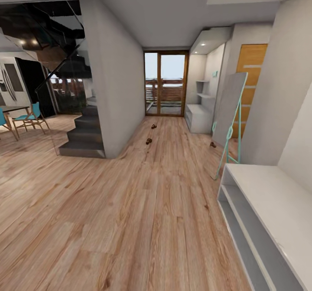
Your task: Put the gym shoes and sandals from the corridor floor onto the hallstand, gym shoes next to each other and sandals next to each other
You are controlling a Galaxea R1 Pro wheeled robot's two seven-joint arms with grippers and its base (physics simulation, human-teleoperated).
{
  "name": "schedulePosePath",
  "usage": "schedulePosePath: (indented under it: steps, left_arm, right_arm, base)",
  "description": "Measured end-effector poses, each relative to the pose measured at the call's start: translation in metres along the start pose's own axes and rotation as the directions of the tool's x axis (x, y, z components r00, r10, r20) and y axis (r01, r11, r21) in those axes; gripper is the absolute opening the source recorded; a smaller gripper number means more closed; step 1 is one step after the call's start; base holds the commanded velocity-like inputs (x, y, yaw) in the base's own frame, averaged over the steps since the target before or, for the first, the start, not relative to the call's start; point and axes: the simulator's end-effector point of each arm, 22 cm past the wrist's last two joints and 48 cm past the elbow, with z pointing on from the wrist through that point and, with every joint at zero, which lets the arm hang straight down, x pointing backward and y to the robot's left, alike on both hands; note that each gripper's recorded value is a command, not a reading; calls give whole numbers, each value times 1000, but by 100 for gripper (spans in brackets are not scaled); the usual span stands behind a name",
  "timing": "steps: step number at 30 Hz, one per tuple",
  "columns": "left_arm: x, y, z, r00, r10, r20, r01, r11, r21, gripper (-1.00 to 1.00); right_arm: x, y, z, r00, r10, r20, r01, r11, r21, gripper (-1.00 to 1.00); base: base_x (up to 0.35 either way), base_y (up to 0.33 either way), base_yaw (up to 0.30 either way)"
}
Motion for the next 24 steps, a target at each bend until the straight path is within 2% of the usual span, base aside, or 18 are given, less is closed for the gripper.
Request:
schedulePosePath:
  steps: [24]
  left_arm:
    - [0, 1, 0, 1000, 0, 1, 0, 1000, -1, 100]
  right_arm:
    - [0, 0, 0, 1000, 0, 0, 0, 1000, 0, 100]
  base:
    - [337, -96, 0]
